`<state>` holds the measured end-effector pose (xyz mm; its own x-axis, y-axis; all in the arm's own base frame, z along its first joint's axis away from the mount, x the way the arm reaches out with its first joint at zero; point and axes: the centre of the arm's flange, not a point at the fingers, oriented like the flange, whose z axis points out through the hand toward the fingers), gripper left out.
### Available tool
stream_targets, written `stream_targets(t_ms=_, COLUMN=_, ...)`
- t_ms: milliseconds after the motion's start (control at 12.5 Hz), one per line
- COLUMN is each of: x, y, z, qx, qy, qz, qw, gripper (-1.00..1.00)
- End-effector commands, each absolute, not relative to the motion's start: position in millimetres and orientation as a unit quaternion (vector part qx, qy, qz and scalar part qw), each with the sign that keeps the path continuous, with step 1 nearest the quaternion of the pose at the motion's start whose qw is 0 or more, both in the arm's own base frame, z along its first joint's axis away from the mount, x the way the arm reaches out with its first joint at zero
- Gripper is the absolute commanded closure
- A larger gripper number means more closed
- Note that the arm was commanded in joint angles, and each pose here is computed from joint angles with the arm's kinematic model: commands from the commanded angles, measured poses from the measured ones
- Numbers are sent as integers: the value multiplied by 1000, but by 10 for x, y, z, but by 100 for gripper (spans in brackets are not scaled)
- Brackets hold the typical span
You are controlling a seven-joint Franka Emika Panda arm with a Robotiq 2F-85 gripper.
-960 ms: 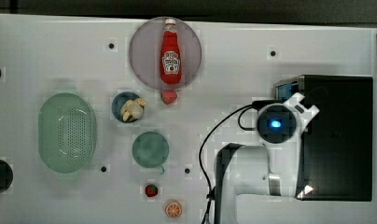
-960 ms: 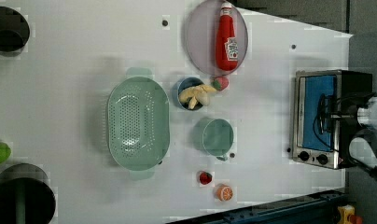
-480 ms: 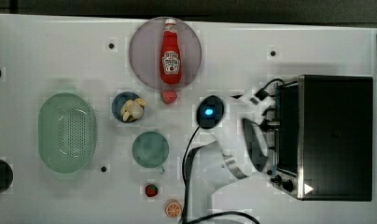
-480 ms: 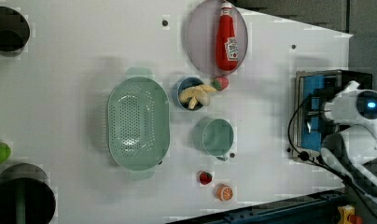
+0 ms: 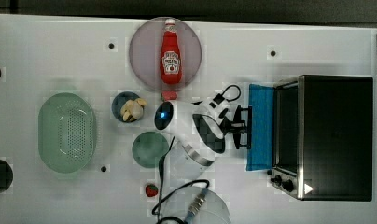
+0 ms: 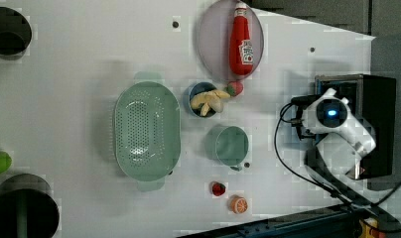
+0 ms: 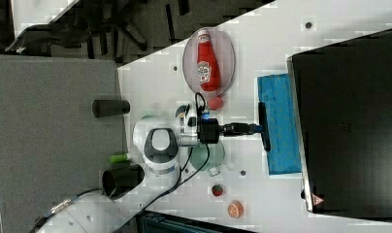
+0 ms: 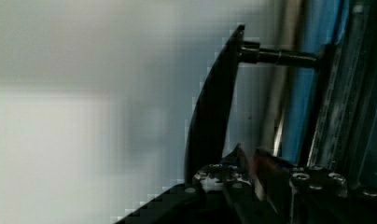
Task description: Flap open oven.
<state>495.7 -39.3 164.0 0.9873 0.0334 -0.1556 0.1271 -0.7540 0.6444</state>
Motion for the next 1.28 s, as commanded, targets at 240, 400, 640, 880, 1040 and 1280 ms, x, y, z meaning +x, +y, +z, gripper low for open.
stream_targets(t_ms=240, x=5037, y=-121, z=1240, qx=924, qy=25, qz=-58, qw=377, gripper=65)
stream_targets(t_ms=400, x=5037, y=-117, z=1078, qx=922, qy=19, qz=-62, qw=381, gripper=65)
stream_targets(t_ms=640, x=5050, y=-90, z=1000, qx=927, qy=21, qz=-56, qw=371, gripper=65)
stream_targets(t_ms=880, x=5229, y=-2, z=1221, qx=941, qy=2, qz=-19, qw=339, gripper=65)
stream_targets(t_ms=1040, x=5386, y=66, z=1631, qx=957, qy=-82, qz=6, qw=279, gripper=65)
stream_targets(t_ms=1280, x=5543, y=43, z=2523, qx=952, qy=-256, qz=18, qw=168, gripper=65)
